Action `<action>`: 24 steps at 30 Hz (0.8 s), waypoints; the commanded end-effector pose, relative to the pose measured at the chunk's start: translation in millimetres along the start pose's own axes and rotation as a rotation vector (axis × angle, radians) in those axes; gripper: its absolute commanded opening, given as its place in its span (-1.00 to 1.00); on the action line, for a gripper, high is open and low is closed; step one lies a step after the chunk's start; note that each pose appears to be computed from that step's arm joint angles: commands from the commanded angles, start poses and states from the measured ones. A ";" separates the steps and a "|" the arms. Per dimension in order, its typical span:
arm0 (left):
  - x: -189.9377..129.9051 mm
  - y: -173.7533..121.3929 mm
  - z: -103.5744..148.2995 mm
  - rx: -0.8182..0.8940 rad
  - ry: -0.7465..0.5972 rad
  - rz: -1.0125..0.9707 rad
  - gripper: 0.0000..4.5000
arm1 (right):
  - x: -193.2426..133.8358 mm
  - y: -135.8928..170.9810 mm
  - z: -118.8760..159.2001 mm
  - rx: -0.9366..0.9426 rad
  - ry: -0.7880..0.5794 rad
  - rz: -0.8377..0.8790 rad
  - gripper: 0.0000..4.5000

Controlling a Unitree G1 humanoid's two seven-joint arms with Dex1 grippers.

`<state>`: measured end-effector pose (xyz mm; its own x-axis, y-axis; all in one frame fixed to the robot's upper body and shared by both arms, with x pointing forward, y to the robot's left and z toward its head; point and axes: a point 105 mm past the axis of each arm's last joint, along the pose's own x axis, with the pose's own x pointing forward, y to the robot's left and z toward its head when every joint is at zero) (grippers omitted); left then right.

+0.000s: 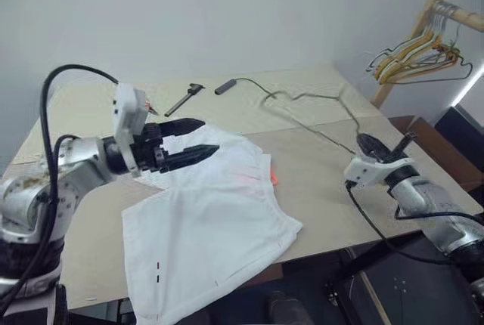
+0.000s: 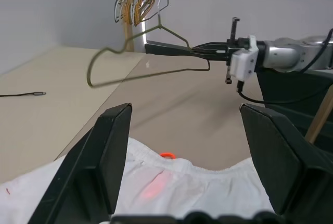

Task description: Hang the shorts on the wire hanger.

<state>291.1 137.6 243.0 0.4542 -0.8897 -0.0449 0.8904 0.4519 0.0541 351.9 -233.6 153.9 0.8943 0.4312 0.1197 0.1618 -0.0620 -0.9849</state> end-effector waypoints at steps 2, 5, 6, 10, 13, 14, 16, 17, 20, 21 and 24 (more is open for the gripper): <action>8.1 10.2 2.1 -0.015 0.038 -0.029 0.60 | 8.3 -34.0 20.0 -0.171 -0.229 -0.151 -0.99; 16.1 16.5 -1.8 -0.029 0.071 -0.045 0.60 | 11.4 -42.5 33.5 -0.206 -0.331 -0.192 -0.99; 19.2 17.0 -5.9 -0.036 0.104 -0.068 0.60 | 12.8 -45.4 38.3 -0.208 -0.359 -0.201 -0.99; 28.0 14.5 -25.6 0.003 0.237 -0.181 0.60 | 17.3 -56.4 56.2 -0.223 -0.470 -0.220 -0.99; 36.5 17.3 -31.1 0.036 0.282 -0.216 0.60 | 21.3 -63.0 64.7 -0.236 -0.522 -0.222 -0.99; 38.6 16.8 -33.0 0.051 0.298 -0.237 0.60 | 22.7 -64.9 66.6 -0.240 -0.533 -0.221 -0.99; 42.4 14.8 -38.4 0.077 0.336 -0.278 0.60 | 25.5 -68.3 69.3 -0.247 -0.547 -0.219 -0.99; 45.0 14.5 -41.8 0.094 0.356 -0.284 0.60 | 26.8 -70.3 70.2 -0.251 -0.551 -0.220 -0.99; 49.8 14.6 -51.5 0.135 0.414 -0.288 0.60 | 29.2 -74.0 71.8 -0.259 -0.556 -0.223 -0.99; 50.3 14.5 -54.1 0.145 0.427 -0.291 0.60 | 29.7 -74.6 71.9 -0.262 -0.555 -0.224 -0.99; 50.6 15.3 -61.4 0.153 0.467 -0.287 0.35 | 30.7 -75.6 70.9 -0.268 -0.547 -0.222 -1.00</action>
<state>327.1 104.4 173.1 0.1777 -0.8402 -0.5123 0.9839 0.1615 0.0765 337.8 -154.0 198.2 0.5195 0.8492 0.0945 0.4115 -0.1517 -0.8987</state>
